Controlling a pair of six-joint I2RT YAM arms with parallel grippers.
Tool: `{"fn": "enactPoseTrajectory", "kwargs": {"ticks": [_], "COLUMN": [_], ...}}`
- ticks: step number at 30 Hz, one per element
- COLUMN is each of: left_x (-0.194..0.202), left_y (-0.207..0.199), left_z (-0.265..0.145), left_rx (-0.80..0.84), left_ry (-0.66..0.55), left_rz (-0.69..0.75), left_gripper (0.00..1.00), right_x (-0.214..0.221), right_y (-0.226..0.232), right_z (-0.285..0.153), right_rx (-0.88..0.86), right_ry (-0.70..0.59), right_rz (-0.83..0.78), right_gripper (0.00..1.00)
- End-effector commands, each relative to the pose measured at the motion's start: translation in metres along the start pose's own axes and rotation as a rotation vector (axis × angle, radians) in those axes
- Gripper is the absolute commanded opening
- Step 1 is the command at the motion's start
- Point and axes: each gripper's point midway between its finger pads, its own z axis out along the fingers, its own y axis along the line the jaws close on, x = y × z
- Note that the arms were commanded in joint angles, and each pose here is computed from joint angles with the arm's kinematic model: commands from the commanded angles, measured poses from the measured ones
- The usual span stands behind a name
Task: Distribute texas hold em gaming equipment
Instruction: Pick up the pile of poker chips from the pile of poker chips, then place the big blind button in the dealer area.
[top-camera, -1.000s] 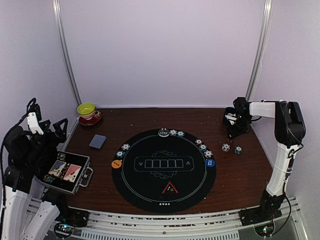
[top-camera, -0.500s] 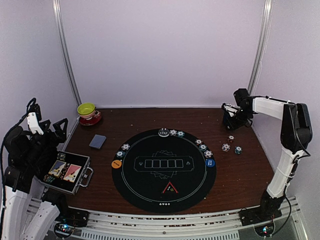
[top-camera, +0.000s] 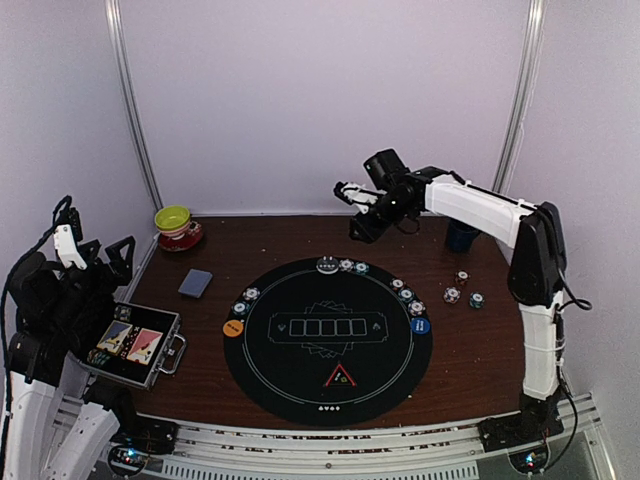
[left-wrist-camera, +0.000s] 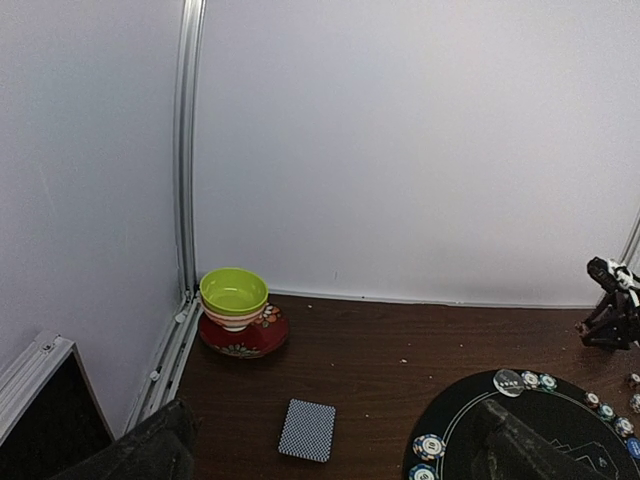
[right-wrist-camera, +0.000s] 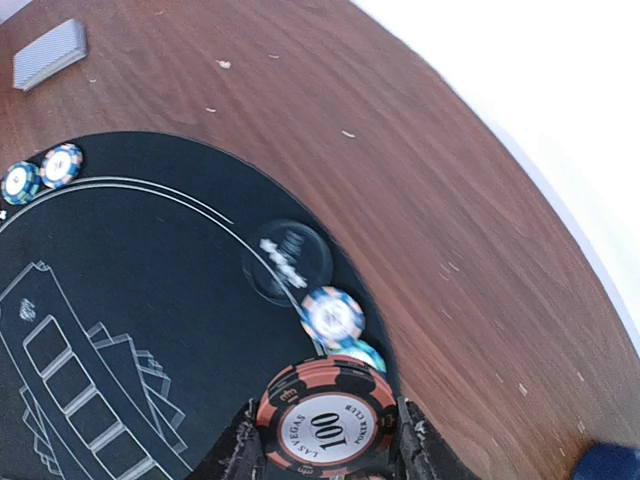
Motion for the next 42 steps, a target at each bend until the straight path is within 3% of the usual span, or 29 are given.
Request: {"fn": "enactPoseTrajectory", "kwargs": {"ticks": [1, 12, 42], "left_x": [-0.008, -0.006, -0.004], "left_y": [0.002, 0.002, 0.009], "left_z": [0.001, 0.003, 0.004], "left_rx": [-0.01, -0.01, -0.045], "left_ry": [-0.035, -0.026, -0.017], "left_rz": [0.006, 0.006, 0.004], "left_gripper": [0.98, 0.98, 0.98], "right_x": [-0.018, -0.057, -0.063], "right_y": [0.038, 0.113, 0.188], "right_z": [0.027, 0.078, 0.156], "right_rx": [-0.07, -0.117, -0.184], "right_ry": [0.006, -0.118, -0.222], "right_rz": [-0.04, -0.158, -0.26], "right_gripper": [0.31, 0.32, 0.31]}}
